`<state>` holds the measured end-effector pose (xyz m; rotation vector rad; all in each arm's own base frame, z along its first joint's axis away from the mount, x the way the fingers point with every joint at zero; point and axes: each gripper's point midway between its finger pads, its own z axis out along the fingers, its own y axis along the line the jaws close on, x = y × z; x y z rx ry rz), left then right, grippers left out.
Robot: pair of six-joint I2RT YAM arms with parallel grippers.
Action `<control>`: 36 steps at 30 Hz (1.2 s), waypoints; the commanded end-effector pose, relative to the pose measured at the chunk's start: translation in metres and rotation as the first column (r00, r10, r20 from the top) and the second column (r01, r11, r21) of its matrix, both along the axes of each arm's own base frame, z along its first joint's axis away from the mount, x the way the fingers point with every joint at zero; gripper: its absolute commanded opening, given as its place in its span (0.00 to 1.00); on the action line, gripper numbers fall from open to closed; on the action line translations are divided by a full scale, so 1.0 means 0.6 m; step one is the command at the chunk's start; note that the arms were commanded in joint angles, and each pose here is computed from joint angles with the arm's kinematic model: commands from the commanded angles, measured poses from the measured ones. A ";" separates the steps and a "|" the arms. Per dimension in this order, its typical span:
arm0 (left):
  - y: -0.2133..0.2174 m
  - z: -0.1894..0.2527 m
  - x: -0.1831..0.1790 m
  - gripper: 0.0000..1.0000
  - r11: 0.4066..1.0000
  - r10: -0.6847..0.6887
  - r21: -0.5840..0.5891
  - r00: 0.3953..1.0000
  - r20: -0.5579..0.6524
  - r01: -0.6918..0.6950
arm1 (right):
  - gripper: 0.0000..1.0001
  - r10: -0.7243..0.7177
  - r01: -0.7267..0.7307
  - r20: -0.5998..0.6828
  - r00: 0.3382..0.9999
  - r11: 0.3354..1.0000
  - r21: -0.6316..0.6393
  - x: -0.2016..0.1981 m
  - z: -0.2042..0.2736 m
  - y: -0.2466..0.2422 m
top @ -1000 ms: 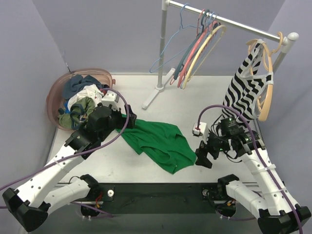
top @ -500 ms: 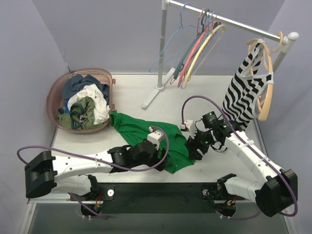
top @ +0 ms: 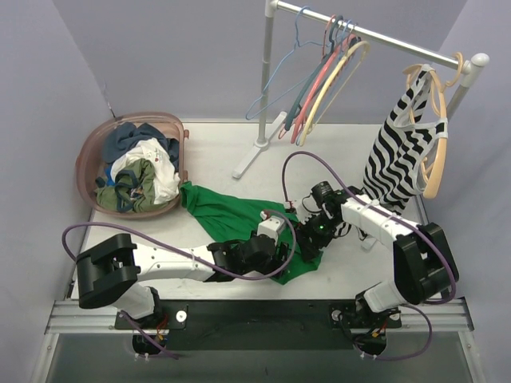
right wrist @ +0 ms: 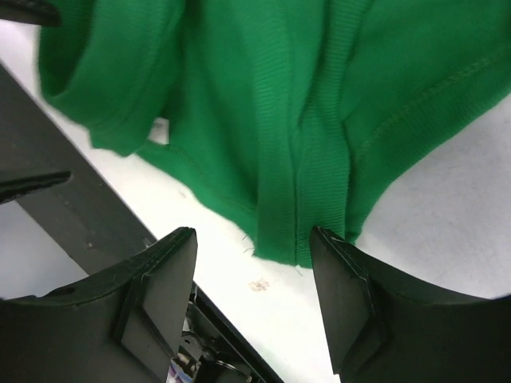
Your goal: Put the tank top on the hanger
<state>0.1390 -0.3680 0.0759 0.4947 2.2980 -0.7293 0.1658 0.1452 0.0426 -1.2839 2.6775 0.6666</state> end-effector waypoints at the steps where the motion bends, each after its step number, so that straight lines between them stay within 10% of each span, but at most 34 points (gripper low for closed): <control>1: -0.028 0.026 0.015 0.70 0.998 0.030 -0.051 0.999 0.029 -0.028 | 0.58 -0.042 0.041 -0.006 0.999 0.996 -0.073 0.021 -0.006 -0.006; 16: 0.037 0.031 -0.001 0.00 0.991 0.070 -0.114 0.998 0.002 -0.069 | 0.32 -0.061 0.057 -0.019 0.998 0.979 -0.195 0.031 -0.033 -0.027; 21: 0.088 0.043 -0.019 0.00 0.972 0.105 -0.205 0.993 -0.047 -0.113 | 0.00 -0.060 0.059 0.002 0.998 0.980 -0.189 0.031 -0.026 -0.029; 36: 0.206 0.293 -0.057 0.00 0.843 0.036 -0.533 0.980 0.197 0.076 | 0.00 0.178 -0.211 0.415 0.892 0.977 0.033 -0.008 0.212 -0.044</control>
